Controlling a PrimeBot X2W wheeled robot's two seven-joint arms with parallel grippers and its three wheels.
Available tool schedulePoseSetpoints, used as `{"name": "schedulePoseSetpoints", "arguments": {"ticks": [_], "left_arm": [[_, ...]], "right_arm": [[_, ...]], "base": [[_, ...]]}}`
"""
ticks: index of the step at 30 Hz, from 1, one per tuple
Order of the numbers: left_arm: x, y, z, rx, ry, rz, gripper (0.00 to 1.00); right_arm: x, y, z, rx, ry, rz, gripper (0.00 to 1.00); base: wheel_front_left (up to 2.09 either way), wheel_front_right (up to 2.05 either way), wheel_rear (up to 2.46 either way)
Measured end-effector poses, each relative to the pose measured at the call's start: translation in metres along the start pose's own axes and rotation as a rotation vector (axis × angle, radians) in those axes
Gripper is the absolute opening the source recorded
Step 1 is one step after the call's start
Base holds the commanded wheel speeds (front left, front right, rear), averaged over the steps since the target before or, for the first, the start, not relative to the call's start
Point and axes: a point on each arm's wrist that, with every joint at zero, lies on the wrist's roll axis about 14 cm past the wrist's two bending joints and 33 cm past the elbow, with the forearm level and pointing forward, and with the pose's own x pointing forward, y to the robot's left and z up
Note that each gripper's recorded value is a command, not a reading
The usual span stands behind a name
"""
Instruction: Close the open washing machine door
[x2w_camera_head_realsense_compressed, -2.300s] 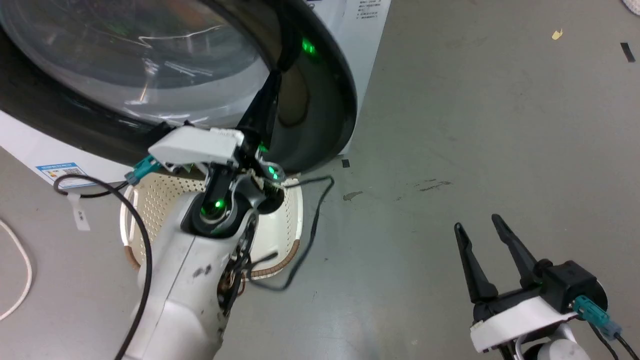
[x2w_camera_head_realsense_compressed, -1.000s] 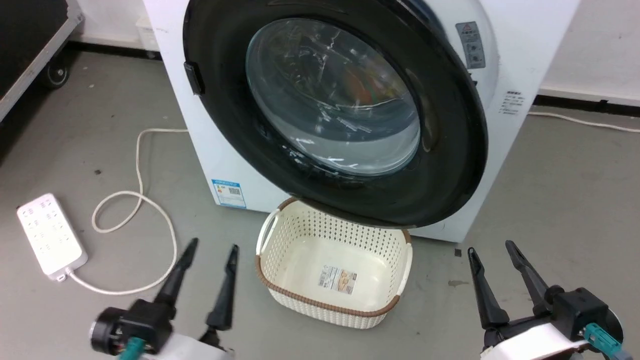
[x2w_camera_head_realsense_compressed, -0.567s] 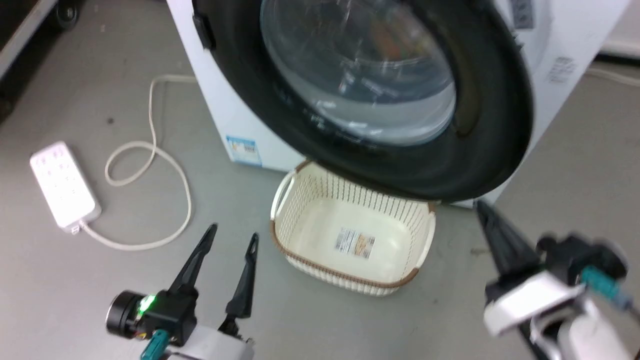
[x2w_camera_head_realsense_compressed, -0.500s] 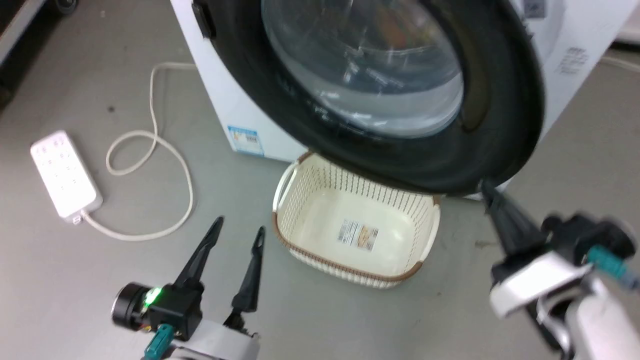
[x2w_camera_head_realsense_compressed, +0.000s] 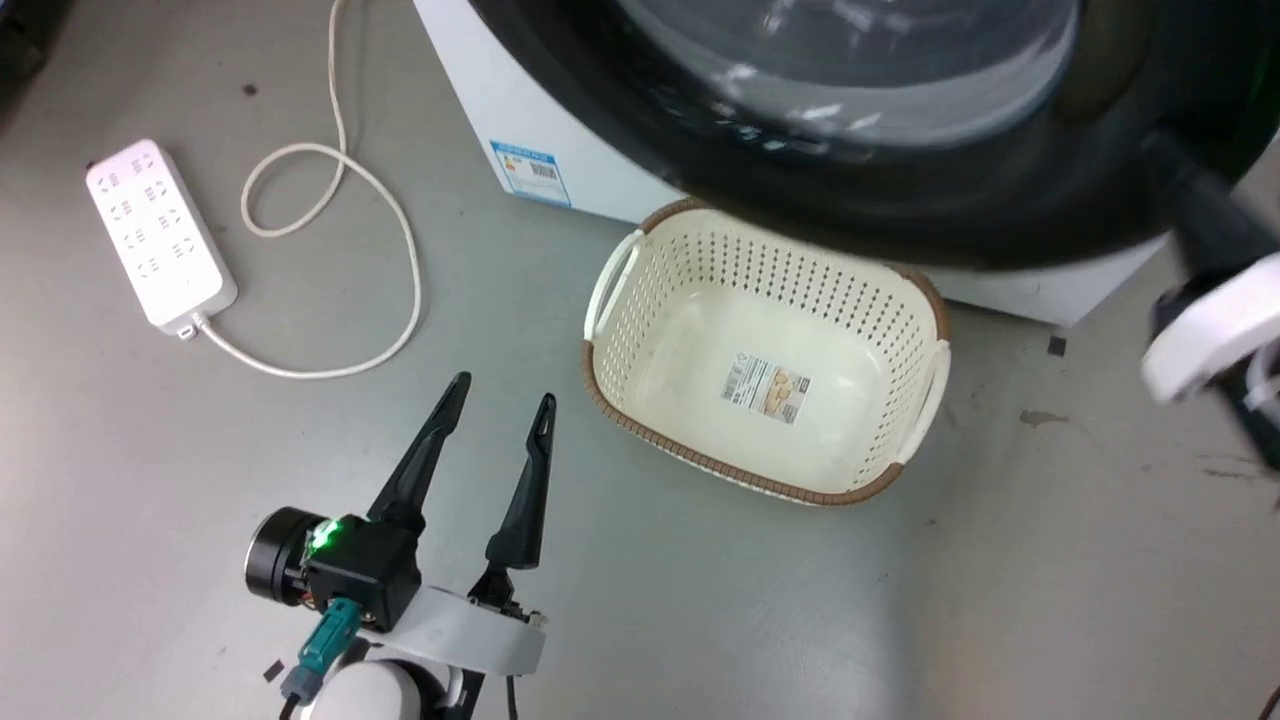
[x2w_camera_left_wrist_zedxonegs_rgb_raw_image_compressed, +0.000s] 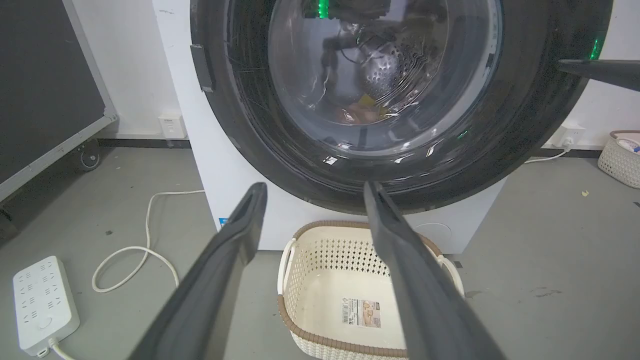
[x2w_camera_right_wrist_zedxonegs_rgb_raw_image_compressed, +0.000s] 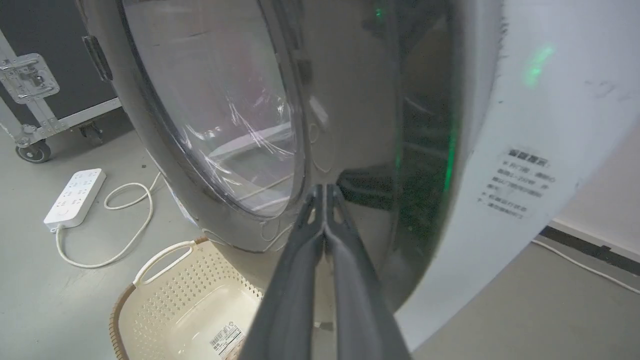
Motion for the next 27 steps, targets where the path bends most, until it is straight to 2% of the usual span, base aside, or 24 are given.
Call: {"name": "schedulePoseSetpoints", "arguments": {"ticks": [11,19,24,25,26,27], "left_arm": [[0.012,0.001,-0.01,0.0,0.019,-0.004,1.0],[0.014,0.0,-0.011,0.001,0.02,-0.007,1.0],[0.013,0.0,0.001,-0.006,-0.013,-0.005,1.0],[0.012,0.0,0.004,-0.008,-0.023,-0.003,1.0],[0.011,0.0,0.008,-0.01,-0.034,0.001,1.0],[0.01,0.001,0.012,-0.014,-0.045,0.004,1.0]], "right_arm": [[0.04,-0.051,0.01,0.035,0.028,-0.114,0.0],[0.045,-0.051,0.005,0.053,0.031,-0.123,0.0],[0.033,-0.052,0.029,0.043,-0.051,-0.139,0.0],[0.029,-0.051,0.036,0.034,-0.08,-0.138,0.66],[0.023,-0.05,0.042,0.031,-0.109,-0.141,1.0],[0.016,-0.049,0.045,0.03,-0.126,-0.144,1.0]], "base": [[0.0,0.0,0.0],[0.0,0.0,0.0],[0.0,0.0,0.0],[0.0,0.0,0.0],[0.0,0.0,0.0],[0.0,0.0,0.0]]}}
